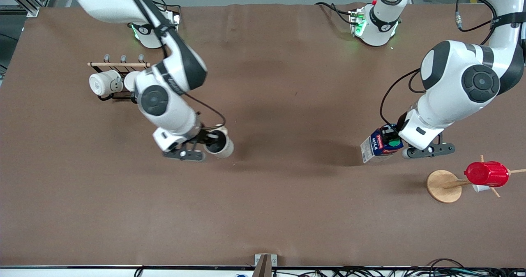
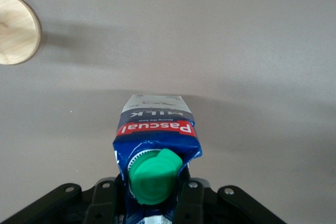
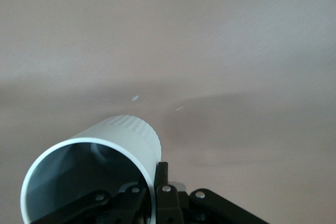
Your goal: Place cup and milk on table
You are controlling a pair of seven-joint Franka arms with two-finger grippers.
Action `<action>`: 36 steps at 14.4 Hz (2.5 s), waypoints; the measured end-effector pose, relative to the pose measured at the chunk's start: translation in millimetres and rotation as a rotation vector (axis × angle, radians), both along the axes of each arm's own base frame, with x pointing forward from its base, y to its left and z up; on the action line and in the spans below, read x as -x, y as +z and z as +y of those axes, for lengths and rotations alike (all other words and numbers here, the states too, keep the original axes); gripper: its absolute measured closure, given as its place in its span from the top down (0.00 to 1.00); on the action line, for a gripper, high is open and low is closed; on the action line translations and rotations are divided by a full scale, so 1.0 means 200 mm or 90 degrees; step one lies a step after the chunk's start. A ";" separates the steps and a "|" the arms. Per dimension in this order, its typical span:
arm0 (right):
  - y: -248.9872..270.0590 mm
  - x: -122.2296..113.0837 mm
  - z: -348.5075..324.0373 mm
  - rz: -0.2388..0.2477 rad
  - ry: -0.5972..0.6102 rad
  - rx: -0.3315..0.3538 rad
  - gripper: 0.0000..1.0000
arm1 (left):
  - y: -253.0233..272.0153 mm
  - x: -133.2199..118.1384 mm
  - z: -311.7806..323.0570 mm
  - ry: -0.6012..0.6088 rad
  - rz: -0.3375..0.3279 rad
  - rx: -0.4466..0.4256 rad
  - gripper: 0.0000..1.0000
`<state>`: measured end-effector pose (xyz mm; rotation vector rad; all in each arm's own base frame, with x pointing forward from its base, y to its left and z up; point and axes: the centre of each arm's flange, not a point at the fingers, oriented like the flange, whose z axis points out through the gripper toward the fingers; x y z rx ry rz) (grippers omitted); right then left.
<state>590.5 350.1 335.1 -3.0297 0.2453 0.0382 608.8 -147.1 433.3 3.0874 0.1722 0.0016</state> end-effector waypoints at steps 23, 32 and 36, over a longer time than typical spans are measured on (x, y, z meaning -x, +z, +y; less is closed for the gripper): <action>0.51 -0.16 -0.01 -0.087 -0.078 0.103 1.00 | -0.13 0.07 -0.97 0.067 0.021 0.038 0.34; 1.44 -0.11 -1.66 -0.047 -0.102 0.117 1.00 | -0.28 0.11 -1.39 0.012 0.016 0.042 0.34; 1.56 0.08 -2.04 0.005 -0.018 0.110 1.00 | -0.34 0.14 -1.46 -0.006 0.021 0.034 0.34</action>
